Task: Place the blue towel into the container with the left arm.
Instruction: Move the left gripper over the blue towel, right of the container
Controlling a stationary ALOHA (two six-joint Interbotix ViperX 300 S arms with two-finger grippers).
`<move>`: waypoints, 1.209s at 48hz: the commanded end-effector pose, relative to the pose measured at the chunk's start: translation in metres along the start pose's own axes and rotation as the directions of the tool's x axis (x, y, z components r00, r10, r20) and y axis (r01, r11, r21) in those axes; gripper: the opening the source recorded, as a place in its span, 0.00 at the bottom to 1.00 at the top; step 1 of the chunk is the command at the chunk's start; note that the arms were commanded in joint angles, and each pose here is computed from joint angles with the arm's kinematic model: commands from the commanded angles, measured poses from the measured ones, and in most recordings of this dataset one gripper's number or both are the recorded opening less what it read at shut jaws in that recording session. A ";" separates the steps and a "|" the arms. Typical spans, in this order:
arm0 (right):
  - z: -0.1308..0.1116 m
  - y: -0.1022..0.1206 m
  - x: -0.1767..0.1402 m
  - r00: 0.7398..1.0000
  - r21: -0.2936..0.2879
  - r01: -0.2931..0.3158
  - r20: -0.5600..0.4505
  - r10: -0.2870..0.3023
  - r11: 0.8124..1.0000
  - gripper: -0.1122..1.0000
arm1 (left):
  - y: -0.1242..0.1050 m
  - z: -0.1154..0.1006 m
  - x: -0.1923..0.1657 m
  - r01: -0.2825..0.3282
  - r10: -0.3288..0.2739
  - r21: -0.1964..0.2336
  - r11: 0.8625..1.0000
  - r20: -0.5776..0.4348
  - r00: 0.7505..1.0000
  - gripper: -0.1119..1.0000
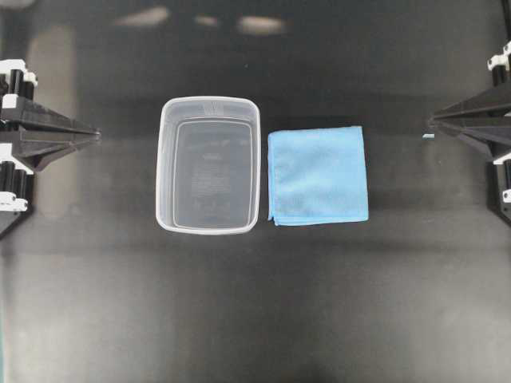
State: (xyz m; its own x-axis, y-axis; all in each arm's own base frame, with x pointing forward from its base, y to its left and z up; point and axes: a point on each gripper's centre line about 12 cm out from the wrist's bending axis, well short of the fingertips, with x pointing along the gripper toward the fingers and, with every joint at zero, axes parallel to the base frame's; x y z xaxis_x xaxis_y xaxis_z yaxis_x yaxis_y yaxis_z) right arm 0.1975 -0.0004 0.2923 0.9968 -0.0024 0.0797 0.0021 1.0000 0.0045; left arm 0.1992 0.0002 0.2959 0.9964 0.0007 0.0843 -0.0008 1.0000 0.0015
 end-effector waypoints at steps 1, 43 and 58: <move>0.008 0.000 0.003 1.000 0.012 -0.002 0.020 0.002 1.000 0.11 | 0.001 0.016 0.012 0.002 -0.001 0.019 1.000 -0.020 1.000 0.15; -0.004 -0.008 -0.020 0.991 0.112 0.058 -0.130 -0.043 0.992 0.81 | 0.009 0.007 0.184 -0.020 0.034 0.028 0.999 -0.652 0.758 0.10; 0.002 -0.007 -0.028 0.994 0.114 0.056 -0.102 -0.044 0.992 0.76 | 0.024 -0.023 0.239 -0.040 0.057 0.041 0.998 -0.698 0.714 0.64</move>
State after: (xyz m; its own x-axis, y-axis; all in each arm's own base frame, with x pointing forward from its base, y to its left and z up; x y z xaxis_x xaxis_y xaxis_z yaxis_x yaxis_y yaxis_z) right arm 0.1709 -0.0071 0.2855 0.9979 -0.0414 -0.0506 0.0471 0.9919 0.1177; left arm 0.4214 0.0210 0.2909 0.7636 0.0534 -0.6434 -0.0406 0.9986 0.0346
